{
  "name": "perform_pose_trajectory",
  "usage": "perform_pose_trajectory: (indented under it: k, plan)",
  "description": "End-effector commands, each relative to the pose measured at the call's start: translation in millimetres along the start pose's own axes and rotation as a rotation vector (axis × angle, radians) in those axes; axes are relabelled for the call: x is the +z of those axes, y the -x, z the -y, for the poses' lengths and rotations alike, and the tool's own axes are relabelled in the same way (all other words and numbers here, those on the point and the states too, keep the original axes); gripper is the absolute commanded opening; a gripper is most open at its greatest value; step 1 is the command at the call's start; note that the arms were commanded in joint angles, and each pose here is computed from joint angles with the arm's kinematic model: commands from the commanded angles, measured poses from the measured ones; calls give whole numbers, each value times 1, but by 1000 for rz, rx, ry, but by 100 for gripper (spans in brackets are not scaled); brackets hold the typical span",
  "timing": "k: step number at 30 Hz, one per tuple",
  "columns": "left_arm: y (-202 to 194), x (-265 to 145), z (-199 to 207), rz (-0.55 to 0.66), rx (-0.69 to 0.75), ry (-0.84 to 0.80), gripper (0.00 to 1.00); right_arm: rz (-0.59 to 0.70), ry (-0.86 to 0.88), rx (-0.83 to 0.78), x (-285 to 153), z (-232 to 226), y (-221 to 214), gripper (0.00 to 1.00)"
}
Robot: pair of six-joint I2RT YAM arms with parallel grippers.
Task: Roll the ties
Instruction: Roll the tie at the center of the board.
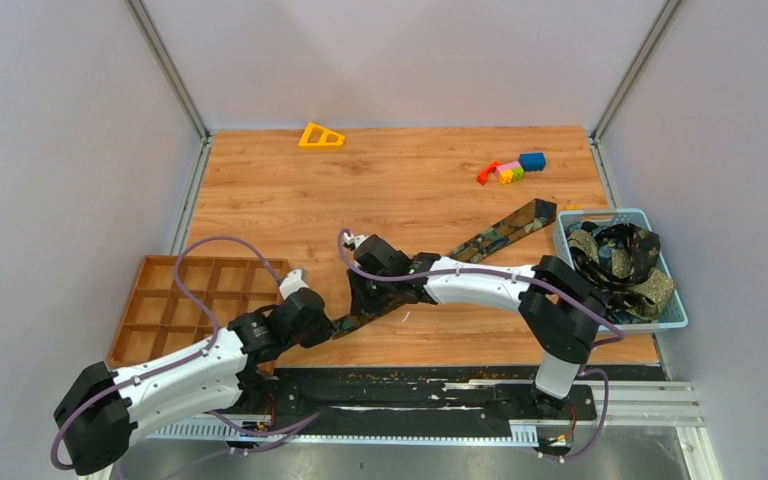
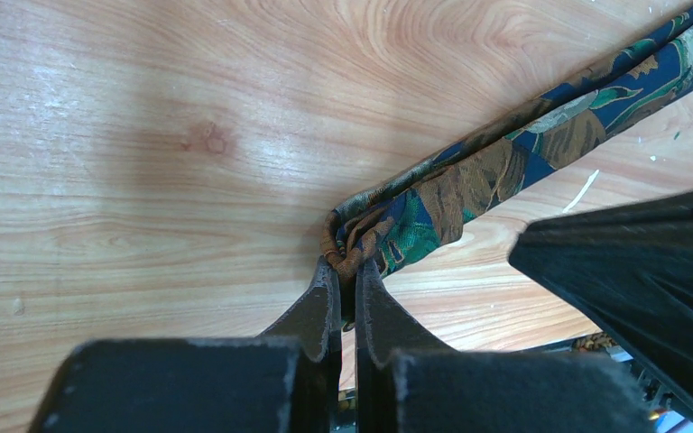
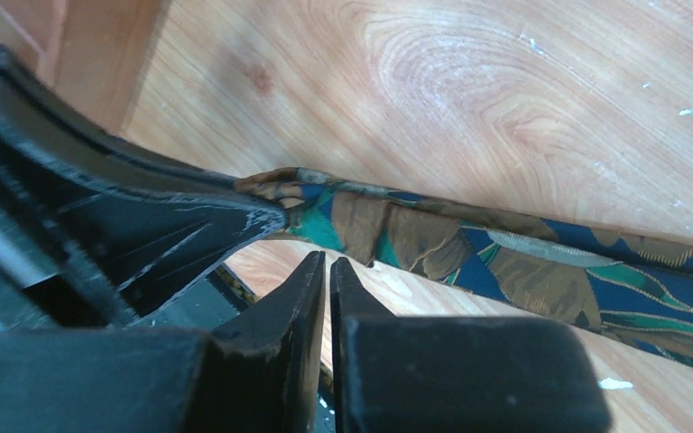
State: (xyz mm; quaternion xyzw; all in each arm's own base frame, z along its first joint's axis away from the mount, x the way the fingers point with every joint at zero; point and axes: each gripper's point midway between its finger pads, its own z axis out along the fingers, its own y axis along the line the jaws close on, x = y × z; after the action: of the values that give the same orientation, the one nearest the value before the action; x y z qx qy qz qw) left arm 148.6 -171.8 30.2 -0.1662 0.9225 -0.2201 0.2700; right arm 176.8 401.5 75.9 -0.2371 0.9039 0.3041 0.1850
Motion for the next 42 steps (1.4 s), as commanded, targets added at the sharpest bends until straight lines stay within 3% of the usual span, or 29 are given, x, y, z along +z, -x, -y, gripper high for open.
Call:
perform_pose_trajectory:
  k: [1,11,42]
  plan:
    - [9,-8,9,20,7,-15,0,4,12,-11,15,-5,5,7]
    - [12,-13,9,28,6,-19,0,-44,2,3,40,0,-9,0]
    - [34,-35,43,45,45,-71,0,-61,81,0,44,-25,-8,0]
